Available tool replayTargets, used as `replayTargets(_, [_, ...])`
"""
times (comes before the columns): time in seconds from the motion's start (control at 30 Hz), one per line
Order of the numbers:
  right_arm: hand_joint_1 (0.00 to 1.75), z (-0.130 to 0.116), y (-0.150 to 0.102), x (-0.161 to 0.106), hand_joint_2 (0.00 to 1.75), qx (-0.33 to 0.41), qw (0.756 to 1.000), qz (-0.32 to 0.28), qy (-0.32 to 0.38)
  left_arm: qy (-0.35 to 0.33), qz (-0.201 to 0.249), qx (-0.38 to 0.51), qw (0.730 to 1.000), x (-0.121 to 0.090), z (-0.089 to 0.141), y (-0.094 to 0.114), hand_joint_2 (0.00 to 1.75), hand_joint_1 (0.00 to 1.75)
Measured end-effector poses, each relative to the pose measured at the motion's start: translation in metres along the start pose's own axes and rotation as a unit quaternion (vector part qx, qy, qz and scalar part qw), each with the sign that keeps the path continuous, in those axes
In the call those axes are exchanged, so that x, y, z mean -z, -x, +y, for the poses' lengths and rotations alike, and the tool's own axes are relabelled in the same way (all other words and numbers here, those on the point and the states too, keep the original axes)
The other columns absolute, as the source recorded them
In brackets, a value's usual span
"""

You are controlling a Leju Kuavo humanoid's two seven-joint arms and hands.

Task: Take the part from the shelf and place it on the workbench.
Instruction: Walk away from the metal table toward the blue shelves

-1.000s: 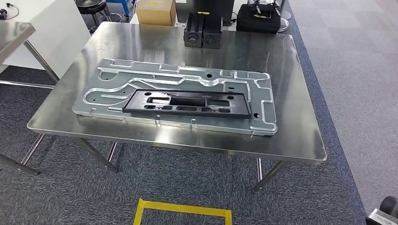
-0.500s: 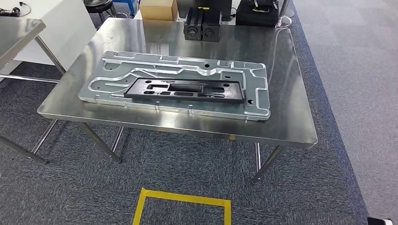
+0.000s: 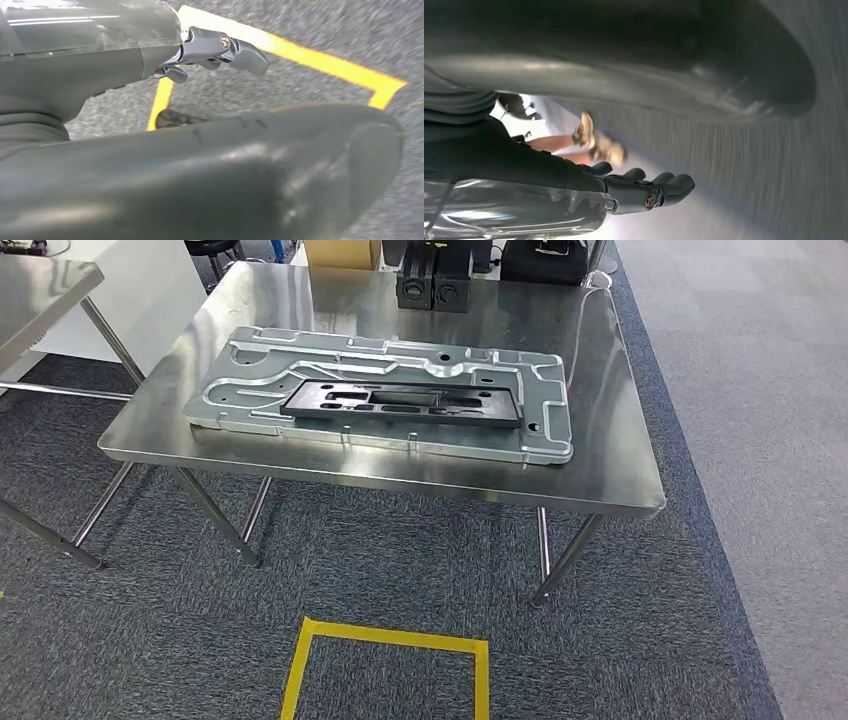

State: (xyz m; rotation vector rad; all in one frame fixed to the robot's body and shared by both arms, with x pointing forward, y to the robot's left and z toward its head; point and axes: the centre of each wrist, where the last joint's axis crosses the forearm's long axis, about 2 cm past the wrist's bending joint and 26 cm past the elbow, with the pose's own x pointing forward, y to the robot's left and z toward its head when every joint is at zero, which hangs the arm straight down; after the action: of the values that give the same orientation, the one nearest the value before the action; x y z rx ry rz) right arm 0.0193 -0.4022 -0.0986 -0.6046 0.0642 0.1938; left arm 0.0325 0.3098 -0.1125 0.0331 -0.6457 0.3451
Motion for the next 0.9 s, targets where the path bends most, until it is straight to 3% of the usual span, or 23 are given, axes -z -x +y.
replayTargets(0.13, [0.0, 0.039, -0.015, -0.018, 0.0, -0.034, 0.996, -0.018, -0.078, 0.008, 0.015, 0.016, 1.0, 0.001, -0.004, -0.001, 0.0, 0.0])
replayTargets(0.27, [0.0, 0.059, -0.022, -0.029, 0.0, -0.042, 0.993, -0.023, -0.108, 0.012, 0.022, 0.024, 0.999, 0.0, -0.006, 0.001, 0.0, 0.0])
replayTargets(0.6, [0.0, 0.08, -0.03, -0.043, 0.0, -0.043, 0.986, 0.011, -0.159, 0.019, 0.028, 0.035, 0.999, 0.003, -0.011, -0.003, 0.0, 0.0])
replayTargets(0.9, [0.0, 0.087, -0.031, -0.047, 0.0, -0.019, 0.983, -0.03, -0.178, 0.018, 0.031, 0.036, 0.999, 0.001, -0.018, 0.0, 0.0, 0.0])
